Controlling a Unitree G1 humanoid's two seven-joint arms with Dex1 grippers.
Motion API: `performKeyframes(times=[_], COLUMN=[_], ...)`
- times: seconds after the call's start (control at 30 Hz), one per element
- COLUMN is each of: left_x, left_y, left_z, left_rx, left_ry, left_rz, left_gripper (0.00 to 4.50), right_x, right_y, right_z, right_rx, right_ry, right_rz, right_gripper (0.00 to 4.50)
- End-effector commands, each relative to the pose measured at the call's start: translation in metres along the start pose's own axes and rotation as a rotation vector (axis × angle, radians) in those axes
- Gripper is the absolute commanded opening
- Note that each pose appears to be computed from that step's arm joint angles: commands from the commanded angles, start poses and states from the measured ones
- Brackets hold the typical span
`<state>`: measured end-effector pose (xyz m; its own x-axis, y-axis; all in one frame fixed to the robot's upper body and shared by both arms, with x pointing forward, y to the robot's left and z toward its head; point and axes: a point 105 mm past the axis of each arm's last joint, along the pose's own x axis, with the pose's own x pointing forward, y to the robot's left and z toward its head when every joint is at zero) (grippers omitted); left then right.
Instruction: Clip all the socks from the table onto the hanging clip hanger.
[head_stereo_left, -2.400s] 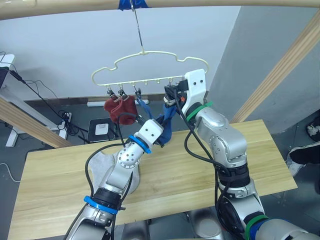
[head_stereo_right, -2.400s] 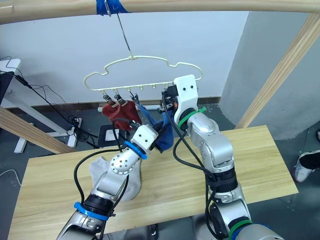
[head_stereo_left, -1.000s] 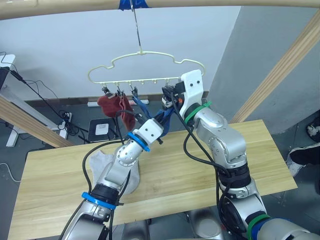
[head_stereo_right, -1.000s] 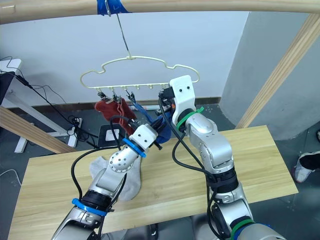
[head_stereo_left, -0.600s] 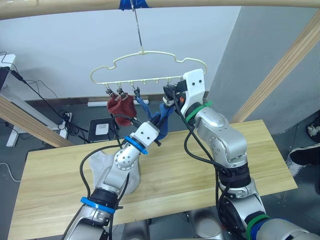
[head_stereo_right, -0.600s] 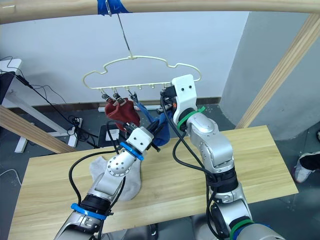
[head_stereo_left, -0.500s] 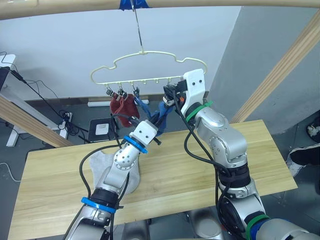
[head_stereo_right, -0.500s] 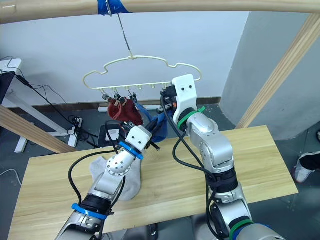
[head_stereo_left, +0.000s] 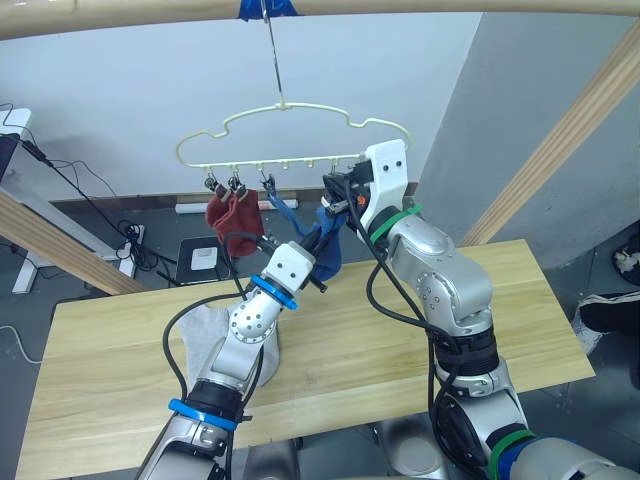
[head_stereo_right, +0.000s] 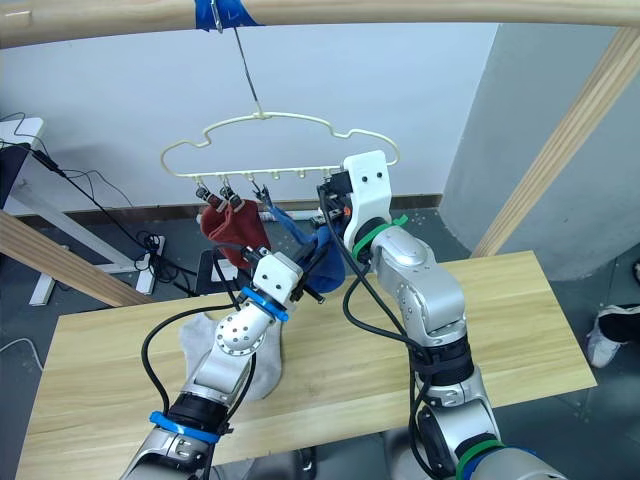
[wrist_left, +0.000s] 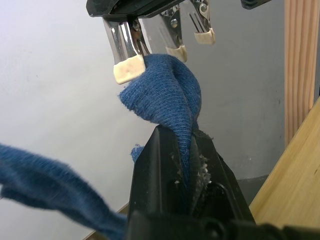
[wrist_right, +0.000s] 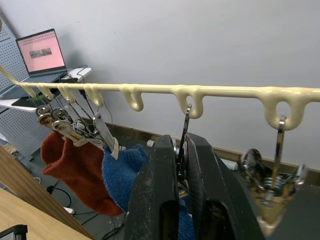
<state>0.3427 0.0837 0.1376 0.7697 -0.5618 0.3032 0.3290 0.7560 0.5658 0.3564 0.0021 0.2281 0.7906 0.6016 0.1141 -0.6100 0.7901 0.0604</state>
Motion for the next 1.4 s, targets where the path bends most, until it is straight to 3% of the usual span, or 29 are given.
performKeyframes(times=[0.03,0.17,0.37,0.57,0.83,1.03,1.17,1.27,1.4], left_x=[0.005,0.005,0.006,0.006,0.002,-0.006,-0.021,-0.029,-0.034], left_y=[0.008,0.008,0.006,0.002,-0.006,0.003,0.014,0.025,0.038], left_z=[0.014,0.014,0.013,0.008,0.005,0.015,0.028,0.028,0.042], left_rx=[0.001,0.001,-0.008,-0.026,-0.084,-0.126,-0.250,-0.313,-0.390], left_ry=[-0.058,-0.057,-0.048,-0.013,0.012,-0.015,-0.024,0.026,0.017], left_rz=[0.038,0.040,0.032,0.010,-0.075,-0.117,-0.218,-0.246,-0.252], left_gripper=[0.02,0.02,0.00,0.00,2.30,2.30,2.30,2.30,2.30], right_x=[-0.002,-0.002,-0.005,-0.023,-0.054,-0.066,-0.066,-0.063,-0.058], right_y=[0.008,0.007,0.011,0.017,0.026,0.023,-0.002,-0.011,-0.019], right_z=[0.017,0.017,0.018,0.016,0.007,0.001,0.008,0.009,0.008], right_rx=[-0.003,-0.006,-0.005,-0.061,-0.203,-0.262,-0.306,-0.315,-0.322], right_ry=[-0.054,-0.052,-0.052,-0.013,0.043,0.052,0.006,-0.007,-0.014], right_rz=[0.028,0.017,0.039,0.118,0.202,0.170,0.000,-0.058,-0.102], right_gripper=[0.00,0.00,2.04,2.04,2.10,2.10,2.10,2.10,2.10])
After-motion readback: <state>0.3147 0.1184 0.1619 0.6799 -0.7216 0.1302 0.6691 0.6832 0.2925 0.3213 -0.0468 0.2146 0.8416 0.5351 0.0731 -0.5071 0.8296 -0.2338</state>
